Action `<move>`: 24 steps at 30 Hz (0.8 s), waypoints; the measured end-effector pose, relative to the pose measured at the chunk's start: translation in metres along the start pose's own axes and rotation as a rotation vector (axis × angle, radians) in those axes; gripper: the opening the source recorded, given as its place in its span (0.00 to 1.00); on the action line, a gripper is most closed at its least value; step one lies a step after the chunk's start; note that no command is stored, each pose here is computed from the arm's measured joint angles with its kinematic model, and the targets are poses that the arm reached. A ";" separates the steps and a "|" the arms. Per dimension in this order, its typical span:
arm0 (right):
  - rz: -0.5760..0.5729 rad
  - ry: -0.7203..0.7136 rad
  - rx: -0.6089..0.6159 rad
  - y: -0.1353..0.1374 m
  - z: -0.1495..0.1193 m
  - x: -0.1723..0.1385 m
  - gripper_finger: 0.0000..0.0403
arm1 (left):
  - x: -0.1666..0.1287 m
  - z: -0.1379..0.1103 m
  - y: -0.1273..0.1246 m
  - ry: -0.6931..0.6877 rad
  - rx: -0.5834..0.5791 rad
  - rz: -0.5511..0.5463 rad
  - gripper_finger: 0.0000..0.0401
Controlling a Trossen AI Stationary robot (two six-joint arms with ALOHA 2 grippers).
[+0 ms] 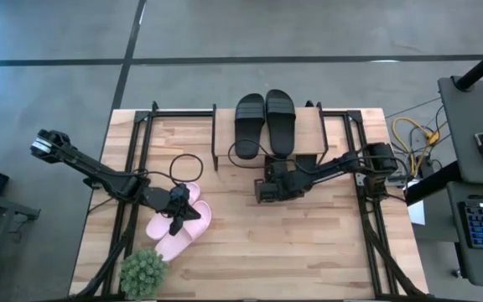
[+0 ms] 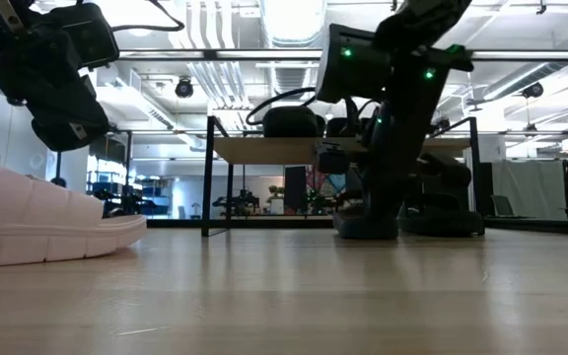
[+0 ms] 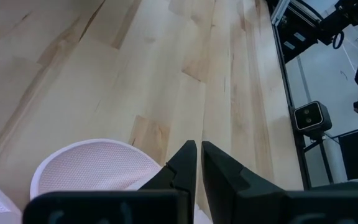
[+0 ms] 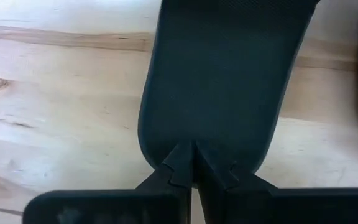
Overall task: Pick and place slides into the shelf
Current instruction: Adjust the left black slide under the shelf
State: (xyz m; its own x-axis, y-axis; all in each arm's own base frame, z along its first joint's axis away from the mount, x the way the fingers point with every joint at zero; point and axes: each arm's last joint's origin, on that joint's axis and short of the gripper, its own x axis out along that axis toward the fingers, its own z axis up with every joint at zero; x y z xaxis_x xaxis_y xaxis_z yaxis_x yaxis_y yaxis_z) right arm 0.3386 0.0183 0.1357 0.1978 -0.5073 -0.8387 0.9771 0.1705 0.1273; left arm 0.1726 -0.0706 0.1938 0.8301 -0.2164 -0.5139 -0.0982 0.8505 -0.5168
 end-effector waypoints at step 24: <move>0.170 -0.108 -0.054 0.027 0.034 -0.039 0.02 | 0.000 0.000 0.000 0.005 -0.024 -0.007 0.03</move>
State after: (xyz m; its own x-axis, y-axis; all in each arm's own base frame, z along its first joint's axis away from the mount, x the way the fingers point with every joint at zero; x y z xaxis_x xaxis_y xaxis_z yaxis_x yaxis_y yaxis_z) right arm 0.3596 0.0136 0.1897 0.3695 -0.5547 -0.7455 0.9240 0.3047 0.2313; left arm 0.1726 -0.0707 0.1938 0.8278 -0.2246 -0.5142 -0.1061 0.8373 -0.5364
